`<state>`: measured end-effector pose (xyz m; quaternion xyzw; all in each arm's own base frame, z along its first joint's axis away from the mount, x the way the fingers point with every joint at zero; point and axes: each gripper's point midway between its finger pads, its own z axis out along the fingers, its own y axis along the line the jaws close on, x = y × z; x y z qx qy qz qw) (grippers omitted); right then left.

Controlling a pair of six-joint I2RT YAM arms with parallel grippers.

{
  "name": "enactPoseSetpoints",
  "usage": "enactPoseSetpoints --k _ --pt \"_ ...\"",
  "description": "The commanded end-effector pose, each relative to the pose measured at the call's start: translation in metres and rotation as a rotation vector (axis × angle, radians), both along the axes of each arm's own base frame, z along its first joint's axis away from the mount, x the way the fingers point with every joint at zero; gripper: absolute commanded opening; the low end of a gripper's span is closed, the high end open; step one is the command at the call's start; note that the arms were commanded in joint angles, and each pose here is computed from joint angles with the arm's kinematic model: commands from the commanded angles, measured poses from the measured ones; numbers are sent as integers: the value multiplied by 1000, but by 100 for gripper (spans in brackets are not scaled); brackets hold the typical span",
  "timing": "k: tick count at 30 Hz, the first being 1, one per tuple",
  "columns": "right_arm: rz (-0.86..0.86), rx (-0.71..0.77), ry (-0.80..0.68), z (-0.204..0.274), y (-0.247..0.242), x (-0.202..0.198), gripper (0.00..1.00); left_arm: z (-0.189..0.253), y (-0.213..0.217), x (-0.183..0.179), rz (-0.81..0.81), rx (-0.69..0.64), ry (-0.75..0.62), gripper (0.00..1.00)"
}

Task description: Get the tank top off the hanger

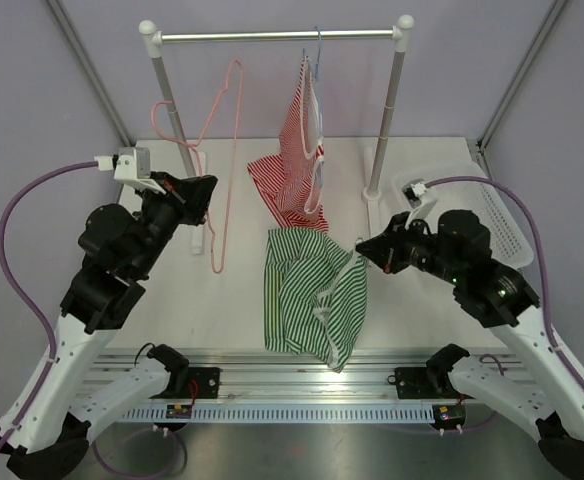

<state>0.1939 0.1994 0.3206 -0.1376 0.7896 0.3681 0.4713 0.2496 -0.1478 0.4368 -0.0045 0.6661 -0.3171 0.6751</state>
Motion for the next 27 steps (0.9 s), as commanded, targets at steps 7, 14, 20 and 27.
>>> enactPoseSetpoints --k 7,14,20,27 --pt "-75 -99 197 -79 14 24 97 -6 11 29 137 176 230 0" --pt "-153 -135 139 -71 -8 24 99 6 -1 59 149 273 281 0" --pt "-111 -136 143 -77 -8 14 99 28 -11 86 158 324 274 0" --pt "-129 -359 231 -108 -2 20 100 20 -11 126 175 367 325 0"
